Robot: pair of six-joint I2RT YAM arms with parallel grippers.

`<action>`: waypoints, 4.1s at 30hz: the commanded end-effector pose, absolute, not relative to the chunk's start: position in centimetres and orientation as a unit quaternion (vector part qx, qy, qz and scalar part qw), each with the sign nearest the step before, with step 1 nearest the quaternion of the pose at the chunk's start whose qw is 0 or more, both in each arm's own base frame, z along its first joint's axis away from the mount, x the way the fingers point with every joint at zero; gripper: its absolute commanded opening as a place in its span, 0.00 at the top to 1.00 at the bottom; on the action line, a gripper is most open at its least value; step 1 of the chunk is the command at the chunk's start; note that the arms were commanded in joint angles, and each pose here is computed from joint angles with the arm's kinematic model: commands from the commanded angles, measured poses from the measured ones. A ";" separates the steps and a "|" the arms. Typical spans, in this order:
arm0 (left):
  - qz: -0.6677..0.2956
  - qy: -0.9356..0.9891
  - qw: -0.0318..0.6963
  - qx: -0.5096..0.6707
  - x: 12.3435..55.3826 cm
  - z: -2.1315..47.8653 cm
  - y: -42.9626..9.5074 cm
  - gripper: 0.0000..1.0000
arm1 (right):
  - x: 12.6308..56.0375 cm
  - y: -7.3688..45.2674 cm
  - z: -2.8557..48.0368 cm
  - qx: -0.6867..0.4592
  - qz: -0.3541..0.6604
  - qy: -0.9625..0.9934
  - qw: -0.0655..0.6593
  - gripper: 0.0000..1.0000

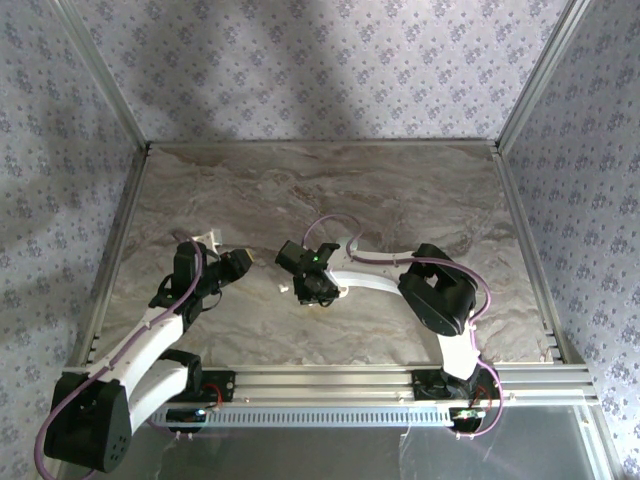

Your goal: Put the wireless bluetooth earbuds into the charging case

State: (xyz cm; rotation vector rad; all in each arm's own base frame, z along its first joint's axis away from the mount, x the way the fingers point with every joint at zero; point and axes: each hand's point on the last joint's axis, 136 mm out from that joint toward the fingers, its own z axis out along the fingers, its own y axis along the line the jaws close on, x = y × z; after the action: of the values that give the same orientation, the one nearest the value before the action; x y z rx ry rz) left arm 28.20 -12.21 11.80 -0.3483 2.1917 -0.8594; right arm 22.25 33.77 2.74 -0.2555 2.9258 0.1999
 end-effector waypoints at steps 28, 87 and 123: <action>-0.349 0.846 0.381 -0.133 28.5 12.5 -12.4 0.67 | 24.3 28.4 6.7 -0.050 -0.055 0.979 0.188 0.77; -0.349 0.845 0.384 -0.132 28.5 12.6 -12.4 0.67 | 25.0 28.7 4.7 -0.056 -0.071 0.981 0.173 0.67; -0.341 0.848 0.385 -0.131 28.6 12.1 -12.3 0.56 | 23.8 33.9 12.4 -0.121 0.158 0.952 0.234 0.55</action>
State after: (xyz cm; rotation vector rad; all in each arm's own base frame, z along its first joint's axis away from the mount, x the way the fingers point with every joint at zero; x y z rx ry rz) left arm 28.28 -12.24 11.93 -0.3425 2.1764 -0.8636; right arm 24.07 32.29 11.77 -0.2407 2.6390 0.3320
